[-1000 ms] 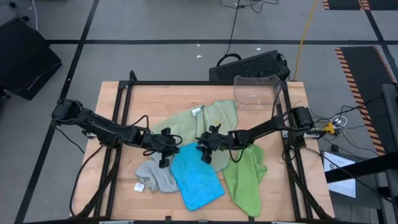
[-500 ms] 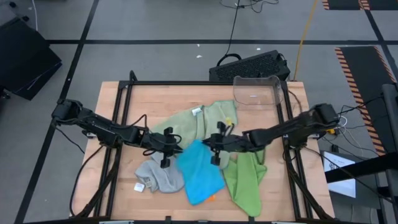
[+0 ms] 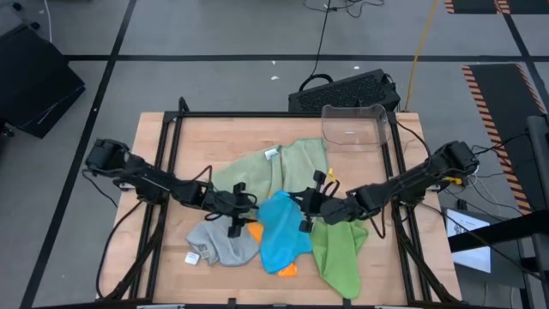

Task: Fold microfiber towels
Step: Fold the blue microfiber towel

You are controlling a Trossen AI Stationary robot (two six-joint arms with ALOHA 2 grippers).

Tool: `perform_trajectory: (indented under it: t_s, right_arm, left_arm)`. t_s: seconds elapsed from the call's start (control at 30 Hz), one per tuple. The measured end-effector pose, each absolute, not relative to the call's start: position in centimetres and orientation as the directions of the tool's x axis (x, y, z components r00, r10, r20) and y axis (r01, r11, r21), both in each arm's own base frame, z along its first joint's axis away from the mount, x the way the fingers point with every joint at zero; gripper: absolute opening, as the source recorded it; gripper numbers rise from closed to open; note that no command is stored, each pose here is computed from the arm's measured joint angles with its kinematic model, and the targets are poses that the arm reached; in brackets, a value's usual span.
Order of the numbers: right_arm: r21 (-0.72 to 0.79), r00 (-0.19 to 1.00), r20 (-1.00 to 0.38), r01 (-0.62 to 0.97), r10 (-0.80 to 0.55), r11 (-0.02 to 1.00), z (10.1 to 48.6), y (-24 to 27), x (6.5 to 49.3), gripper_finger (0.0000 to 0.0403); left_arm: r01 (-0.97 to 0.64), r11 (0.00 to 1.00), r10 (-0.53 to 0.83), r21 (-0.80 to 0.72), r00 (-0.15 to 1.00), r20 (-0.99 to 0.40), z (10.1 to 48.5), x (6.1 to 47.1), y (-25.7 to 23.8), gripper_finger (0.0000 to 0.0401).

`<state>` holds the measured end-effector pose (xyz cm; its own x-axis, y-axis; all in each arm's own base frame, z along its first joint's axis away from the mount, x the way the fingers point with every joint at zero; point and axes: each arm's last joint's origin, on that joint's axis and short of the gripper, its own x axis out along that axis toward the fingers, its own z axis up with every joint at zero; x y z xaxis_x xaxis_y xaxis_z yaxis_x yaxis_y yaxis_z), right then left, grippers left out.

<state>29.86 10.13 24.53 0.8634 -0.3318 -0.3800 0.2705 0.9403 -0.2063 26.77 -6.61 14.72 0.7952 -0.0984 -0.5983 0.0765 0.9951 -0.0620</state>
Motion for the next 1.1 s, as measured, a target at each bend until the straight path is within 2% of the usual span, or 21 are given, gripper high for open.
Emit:
perform_trajectory:
  t_s: [0.1,0.17,0.37,0.43,0.6,0.83,1.0,1.1]
  right_arm:
    - [-0.199,0.865,-0.38,0.27,-0.328,0.942,24.5,10.2,29.8,0.0008]
    - [-0.18,0.865,-0.38,0.278,-0.327,0.944,24.3,10.2,29.8,0.0008]
    - [-0.156,0.878,-0.354,0.284,-0.322,0.946,23.1,10.1,29.4,0.0008]
    - [-0.148,0.882,-0.346,0.284,-0.319,0.947,22.7,10.0,29.3,0.0012]
    - [-0.131,0.875,-0.366,0.287,-0.316,0.949,21.7,9.9,28.9,0.0043]
    - [-0.084,0.882,-0.386,0.259,-0.271,0.962,21.0,10.7,28.3,0.0131]
    - [-0.01,0.925,-0.296,0.245,-0.237,0.969,22.1,11.5,28.5,0.0193]
    - [-0.01,0.939,-0.24,0.252,-0.247,0.968,22.7,11.9,28.5,0.0218]
  left_arm:
    - [0.087,0.995,-0.093,-0.04,0.778,-0.622,13.8,27.0,-6.7,0.0217]
    - [0.108,0.994,-0.094,-0.015,0.788,-0.609,13.9,27.1,-6.6,0.0191]
    - [0.162,0.983,-0.097,0.083,0.851,-0.516,14.8,27.8,-6.4,0.0045]
    - [0.152,0.981,-0.075,0.119,0.868,-0.49,15.0,28.0,-6.3,0.0014]
    - [0.103,0.979,-0.033,0.178,0.934,-0.356,17.8,27.9,-6.1,0.0012]
    - [0.133,0.957,-0.119,0.258,0.99,-0.07,24.1,25.3,-7.5,0.0008]
    - [0.196,0.93,-0.226,0.311,0.972,0.064,26.6,23.3,-9.3,0.0006]
    - [0.235,0.908,-0.277,0.346,0.958,0.077,27.0,22.5,-10.4,0.0007]
